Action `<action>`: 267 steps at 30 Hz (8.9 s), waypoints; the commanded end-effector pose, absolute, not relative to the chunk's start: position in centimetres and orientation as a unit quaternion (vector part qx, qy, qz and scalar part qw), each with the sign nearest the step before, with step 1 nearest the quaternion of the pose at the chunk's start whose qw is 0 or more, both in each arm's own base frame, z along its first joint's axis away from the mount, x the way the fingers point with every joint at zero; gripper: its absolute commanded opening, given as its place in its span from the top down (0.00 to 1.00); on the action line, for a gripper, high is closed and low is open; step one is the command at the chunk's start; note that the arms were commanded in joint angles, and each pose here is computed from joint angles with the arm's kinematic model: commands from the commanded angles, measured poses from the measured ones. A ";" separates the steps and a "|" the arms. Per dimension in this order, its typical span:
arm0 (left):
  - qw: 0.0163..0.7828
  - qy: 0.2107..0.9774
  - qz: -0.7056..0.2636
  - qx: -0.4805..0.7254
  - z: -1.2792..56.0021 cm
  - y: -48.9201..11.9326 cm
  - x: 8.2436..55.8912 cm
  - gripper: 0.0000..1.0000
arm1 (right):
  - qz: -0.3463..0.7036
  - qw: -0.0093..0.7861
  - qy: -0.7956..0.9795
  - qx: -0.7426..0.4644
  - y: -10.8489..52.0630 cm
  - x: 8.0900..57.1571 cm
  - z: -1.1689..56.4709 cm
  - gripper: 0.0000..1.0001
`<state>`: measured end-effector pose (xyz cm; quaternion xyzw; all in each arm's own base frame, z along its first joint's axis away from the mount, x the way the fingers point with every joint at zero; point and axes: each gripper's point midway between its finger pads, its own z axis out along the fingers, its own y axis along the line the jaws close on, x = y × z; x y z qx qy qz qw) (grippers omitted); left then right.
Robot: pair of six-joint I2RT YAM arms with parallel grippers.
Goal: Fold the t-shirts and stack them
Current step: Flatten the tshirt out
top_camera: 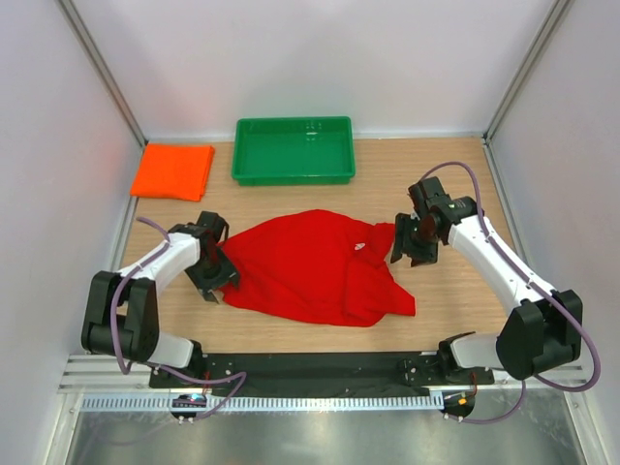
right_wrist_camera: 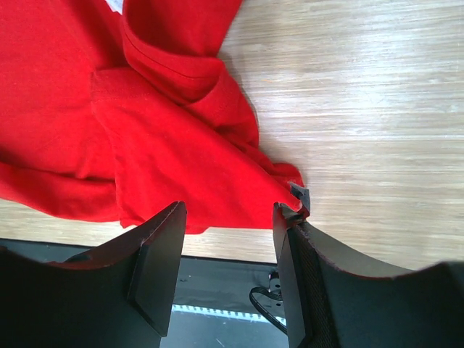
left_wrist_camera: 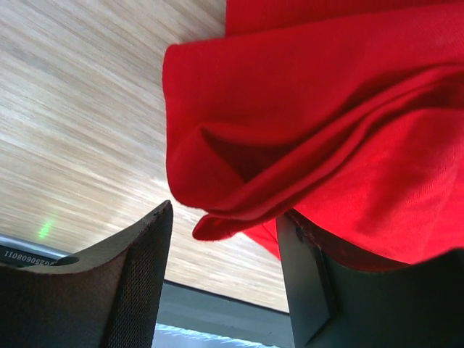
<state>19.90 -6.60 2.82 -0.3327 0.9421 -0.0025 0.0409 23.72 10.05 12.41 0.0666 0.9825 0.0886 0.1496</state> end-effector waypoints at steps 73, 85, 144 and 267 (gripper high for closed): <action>0.086 0.950 -0.120 -0.275 8.5 -9.4 20.1 1.00 | 0.179 0.103 0.955 0.213 17.2 17.7 5.5 0.49; 0.085 0.950 -0.125 -0.275 8.4 -9.6 20.2 1.00 | 0.248 0.123 0.948 0.158 21.0 20.6 5.4 0.49; 0.181 0.903 -0.178 -0.345 16.4 -9.4 20.5 1.00 | 0.011 0.506 0.859 0.073 8.1 30.5 35.3 0.99; 0.710 0.589 -0.334 -0.191 60.7 -3.8 11.0 1.00 | 0.196 0.895 0.395 0.066 -2.0 6.6 71.9 0.99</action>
